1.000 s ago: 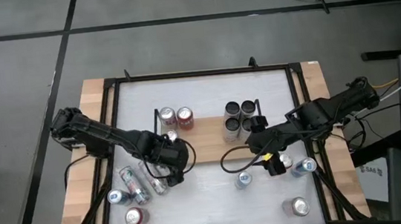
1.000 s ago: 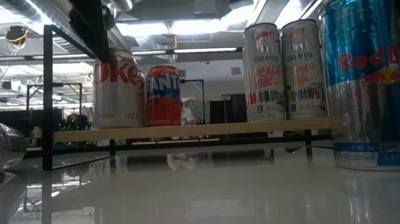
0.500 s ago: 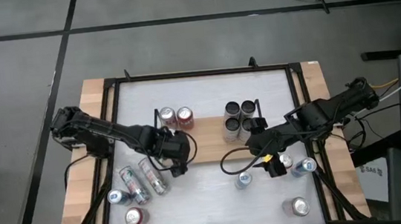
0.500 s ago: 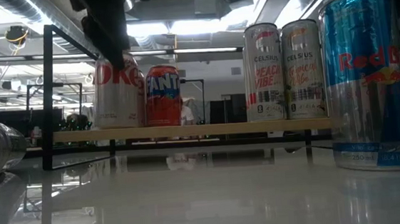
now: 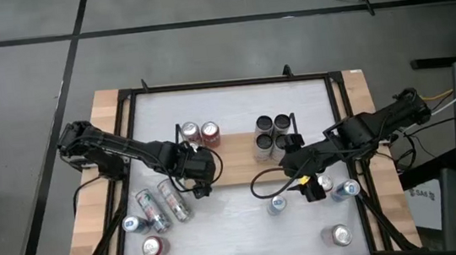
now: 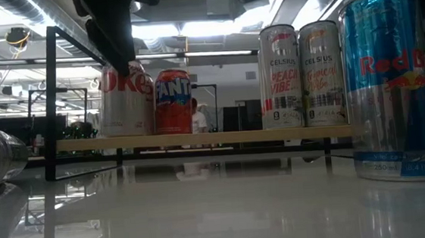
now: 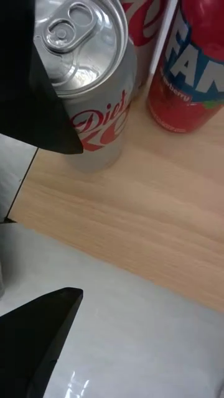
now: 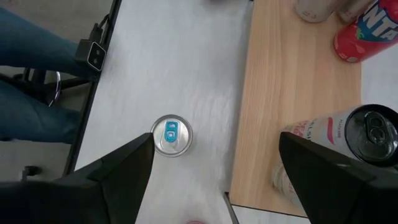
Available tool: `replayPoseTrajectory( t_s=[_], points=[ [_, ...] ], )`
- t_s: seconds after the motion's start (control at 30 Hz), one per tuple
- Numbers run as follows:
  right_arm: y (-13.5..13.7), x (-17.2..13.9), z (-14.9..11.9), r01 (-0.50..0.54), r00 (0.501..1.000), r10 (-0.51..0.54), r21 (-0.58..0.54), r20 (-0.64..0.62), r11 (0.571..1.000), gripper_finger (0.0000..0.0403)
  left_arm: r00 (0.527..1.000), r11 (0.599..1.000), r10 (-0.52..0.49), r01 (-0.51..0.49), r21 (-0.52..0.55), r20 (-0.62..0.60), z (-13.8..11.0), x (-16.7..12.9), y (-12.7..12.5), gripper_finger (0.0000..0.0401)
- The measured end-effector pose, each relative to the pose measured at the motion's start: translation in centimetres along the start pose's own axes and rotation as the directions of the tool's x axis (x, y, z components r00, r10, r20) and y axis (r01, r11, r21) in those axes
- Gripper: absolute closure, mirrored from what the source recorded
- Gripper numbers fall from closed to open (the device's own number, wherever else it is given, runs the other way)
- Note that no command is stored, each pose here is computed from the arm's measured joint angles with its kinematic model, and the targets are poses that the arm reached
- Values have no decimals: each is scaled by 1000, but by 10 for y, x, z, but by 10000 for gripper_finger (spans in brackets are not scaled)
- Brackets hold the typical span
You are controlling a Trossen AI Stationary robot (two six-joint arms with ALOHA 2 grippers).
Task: Place canned beverage on shelf
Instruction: Put the left silver-red soda can on the shelf aligned with the other silver-red soda can, then put the middle blue soda can on the shelf
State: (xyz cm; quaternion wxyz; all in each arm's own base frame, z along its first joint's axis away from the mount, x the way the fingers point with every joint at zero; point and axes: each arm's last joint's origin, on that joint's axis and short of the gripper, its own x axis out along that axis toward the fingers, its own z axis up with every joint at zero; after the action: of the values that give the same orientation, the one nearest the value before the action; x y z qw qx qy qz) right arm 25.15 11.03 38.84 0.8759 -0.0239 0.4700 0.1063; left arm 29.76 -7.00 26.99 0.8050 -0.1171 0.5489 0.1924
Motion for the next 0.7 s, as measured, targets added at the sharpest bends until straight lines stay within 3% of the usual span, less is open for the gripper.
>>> replayPoseTrajectory(
  t_s=[0.33, 0.7],
  points=[
    [0, 0, 0, 0, 1000, 0, 61, 0, 998, 62, 1000, 1000, -2, 2, 22, 4, 0, 0, 0, 38],
    [0, 0, 2, -6, 1000, 5, 81, 16, 997, 62, 990, 992, -113, 106, 74, 86, -1, -6, -21, 38]
  ],
)
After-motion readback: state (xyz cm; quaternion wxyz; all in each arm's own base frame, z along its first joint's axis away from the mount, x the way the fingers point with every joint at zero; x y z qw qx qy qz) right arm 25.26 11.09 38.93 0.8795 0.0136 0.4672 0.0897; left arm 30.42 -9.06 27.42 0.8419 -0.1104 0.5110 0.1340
